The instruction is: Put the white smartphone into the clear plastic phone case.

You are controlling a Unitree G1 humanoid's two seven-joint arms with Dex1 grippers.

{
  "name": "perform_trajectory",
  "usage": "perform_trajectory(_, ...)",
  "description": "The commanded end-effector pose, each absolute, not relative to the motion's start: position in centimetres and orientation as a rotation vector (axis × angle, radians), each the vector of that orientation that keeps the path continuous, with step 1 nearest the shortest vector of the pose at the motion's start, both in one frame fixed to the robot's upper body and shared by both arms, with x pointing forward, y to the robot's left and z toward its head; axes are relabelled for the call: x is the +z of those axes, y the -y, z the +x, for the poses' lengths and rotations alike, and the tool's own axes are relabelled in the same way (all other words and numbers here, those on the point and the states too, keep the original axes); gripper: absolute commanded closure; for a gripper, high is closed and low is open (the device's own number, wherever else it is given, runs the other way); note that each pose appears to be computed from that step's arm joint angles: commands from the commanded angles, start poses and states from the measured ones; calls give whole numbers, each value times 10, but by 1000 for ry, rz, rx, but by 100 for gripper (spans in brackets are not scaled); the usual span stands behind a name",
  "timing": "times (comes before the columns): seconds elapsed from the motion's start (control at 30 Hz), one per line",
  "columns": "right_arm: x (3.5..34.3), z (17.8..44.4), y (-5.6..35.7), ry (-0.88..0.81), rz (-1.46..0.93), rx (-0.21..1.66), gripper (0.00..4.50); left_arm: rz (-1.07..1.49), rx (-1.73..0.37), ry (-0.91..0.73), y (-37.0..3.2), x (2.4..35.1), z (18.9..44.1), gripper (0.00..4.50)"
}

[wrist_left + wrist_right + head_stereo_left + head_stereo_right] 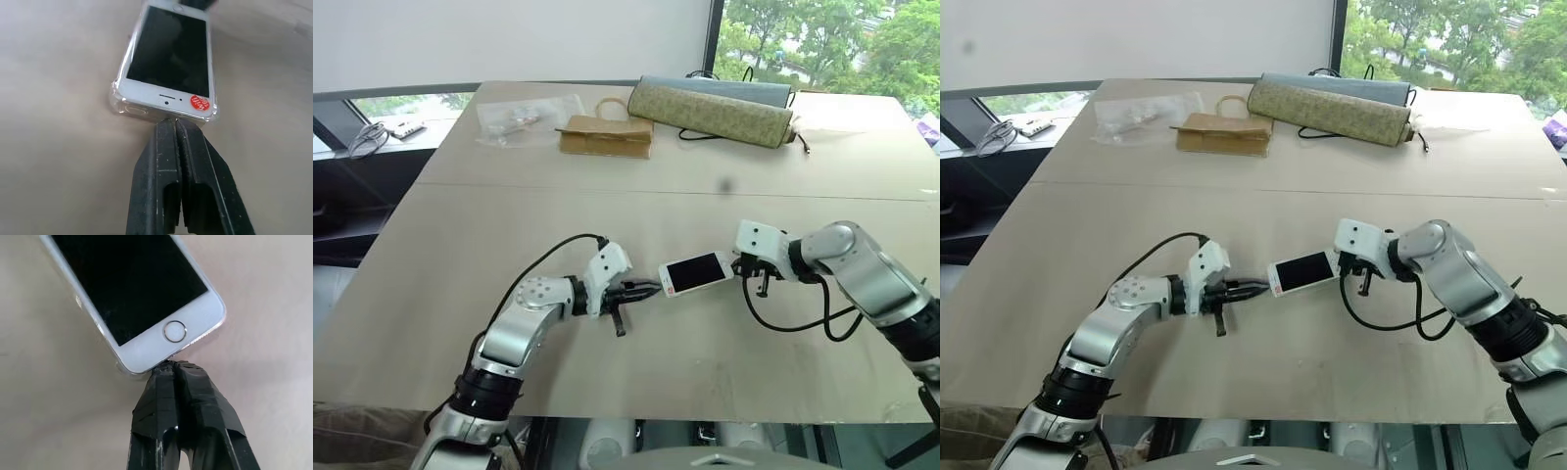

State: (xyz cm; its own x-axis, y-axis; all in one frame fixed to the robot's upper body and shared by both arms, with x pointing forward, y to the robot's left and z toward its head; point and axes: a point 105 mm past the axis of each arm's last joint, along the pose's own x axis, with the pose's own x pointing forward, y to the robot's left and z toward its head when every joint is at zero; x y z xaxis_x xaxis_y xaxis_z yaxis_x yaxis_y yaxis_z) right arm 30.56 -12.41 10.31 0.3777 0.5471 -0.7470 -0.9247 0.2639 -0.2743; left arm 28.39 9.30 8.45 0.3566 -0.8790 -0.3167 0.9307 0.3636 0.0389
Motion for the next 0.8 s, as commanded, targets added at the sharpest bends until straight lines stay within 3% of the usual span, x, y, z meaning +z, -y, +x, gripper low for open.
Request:
perform_trajectory(0.03,109,283,98,-522,-765,1214,450,231,-1262,-177,-72,101,280,442)
perform_trajectory(0.5,112,282,114,-530,-794,1118,450,273,-1252,-236,-86,89,281,442)
perform_trajectory(0.8,123,281,122,-478,-769,1075,450,206,-1235,-245,-127,101,274,442)
